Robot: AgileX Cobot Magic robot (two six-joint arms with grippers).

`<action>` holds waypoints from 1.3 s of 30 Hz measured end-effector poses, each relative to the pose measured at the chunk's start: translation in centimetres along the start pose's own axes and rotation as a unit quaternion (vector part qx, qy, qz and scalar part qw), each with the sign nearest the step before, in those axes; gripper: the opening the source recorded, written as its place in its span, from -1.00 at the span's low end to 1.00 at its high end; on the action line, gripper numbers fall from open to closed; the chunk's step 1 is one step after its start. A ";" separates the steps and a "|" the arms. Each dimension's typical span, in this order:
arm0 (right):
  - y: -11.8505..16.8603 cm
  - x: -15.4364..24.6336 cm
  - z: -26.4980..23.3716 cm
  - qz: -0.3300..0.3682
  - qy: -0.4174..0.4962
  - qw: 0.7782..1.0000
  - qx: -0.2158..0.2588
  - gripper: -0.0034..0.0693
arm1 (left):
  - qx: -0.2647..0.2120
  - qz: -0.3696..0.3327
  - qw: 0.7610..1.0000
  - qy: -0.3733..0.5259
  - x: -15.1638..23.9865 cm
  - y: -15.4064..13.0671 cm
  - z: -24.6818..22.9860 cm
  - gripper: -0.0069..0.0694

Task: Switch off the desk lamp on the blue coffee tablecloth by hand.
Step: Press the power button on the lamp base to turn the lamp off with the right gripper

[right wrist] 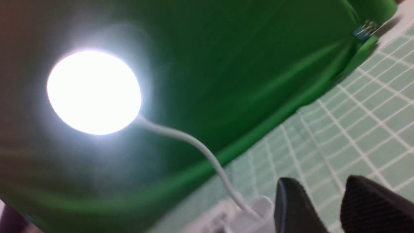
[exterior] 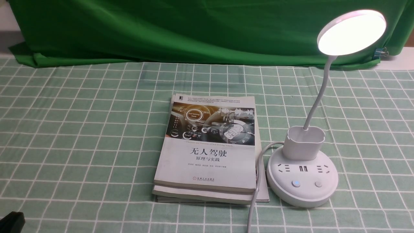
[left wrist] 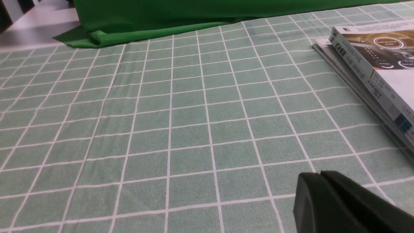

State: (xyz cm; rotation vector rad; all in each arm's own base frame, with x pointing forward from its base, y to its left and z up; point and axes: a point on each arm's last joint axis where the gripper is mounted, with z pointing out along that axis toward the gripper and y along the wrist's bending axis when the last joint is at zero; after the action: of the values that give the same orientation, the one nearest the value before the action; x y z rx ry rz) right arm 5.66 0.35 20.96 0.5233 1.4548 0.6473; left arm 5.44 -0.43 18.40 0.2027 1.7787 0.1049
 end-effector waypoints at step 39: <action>5.7 6.7 20.4 -0.317 0.631 0.696 0.131 -0.80 | 0.000 0.000 1.000 0.000 0.0 0.0 0.0 -0.82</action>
State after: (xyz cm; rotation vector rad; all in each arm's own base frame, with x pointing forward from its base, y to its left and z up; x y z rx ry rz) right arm 25.57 10.25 21.18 -0.3997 2.8713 0.1460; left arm 5.44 -0.43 18.40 0.2027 1.7787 0.1049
